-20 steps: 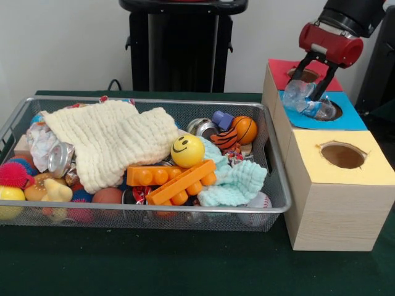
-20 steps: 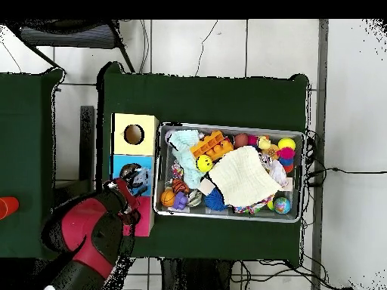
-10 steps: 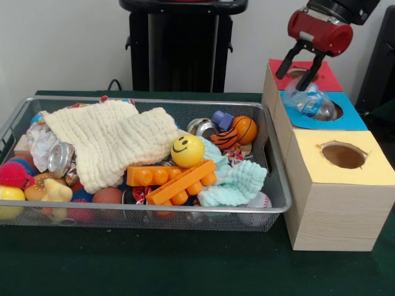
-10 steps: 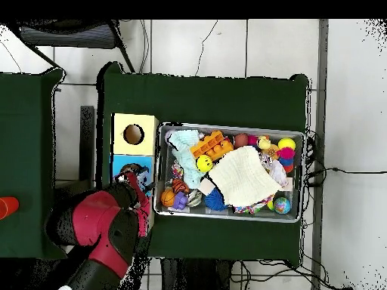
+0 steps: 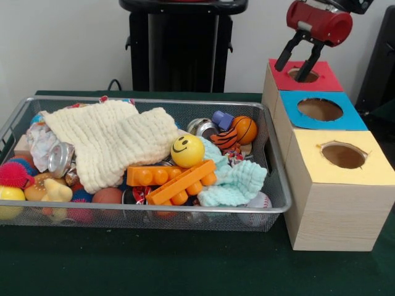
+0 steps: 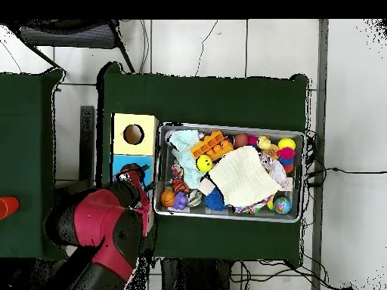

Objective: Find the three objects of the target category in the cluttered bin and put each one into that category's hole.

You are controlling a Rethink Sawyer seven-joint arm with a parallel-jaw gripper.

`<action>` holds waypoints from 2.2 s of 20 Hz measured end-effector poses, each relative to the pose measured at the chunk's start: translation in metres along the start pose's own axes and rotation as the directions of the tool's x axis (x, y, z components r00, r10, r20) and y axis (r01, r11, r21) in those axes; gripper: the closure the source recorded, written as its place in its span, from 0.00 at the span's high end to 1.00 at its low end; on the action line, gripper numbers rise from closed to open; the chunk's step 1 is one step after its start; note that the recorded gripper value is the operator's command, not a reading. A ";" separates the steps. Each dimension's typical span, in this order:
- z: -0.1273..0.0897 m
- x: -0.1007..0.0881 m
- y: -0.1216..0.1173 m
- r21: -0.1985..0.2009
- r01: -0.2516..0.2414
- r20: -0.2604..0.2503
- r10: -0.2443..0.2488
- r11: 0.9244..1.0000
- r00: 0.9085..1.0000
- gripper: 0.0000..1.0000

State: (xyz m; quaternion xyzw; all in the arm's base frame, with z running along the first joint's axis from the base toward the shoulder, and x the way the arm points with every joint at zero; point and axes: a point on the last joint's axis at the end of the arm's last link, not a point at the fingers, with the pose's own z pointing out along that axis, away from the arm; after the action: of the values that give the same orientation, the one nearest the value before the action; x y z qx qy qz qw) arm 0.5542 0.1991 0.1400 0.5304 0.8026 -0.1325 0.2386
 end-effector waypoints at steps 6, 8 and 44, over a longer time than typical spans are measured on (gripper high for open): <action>-0.003 -0.012 0.002 -0.007 -0.012 -0.002 0.012 1.000 1.000 1.00; 0.004 -0.034 0.001 -0.001 -0.033 -0.013 0.033 0.999 0.999 1.00; 0.224 -0.203 -0.124 -0.025 0.116 -0.307 -0.118 0.993 0.944 1.00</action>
State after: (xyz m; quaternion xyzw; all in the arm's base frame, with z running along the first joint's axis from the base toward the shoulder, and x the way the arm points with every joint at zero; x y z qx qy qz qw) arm 0.5607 -0.1154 0.0506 0.4953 0.8604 -0.0591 0.1040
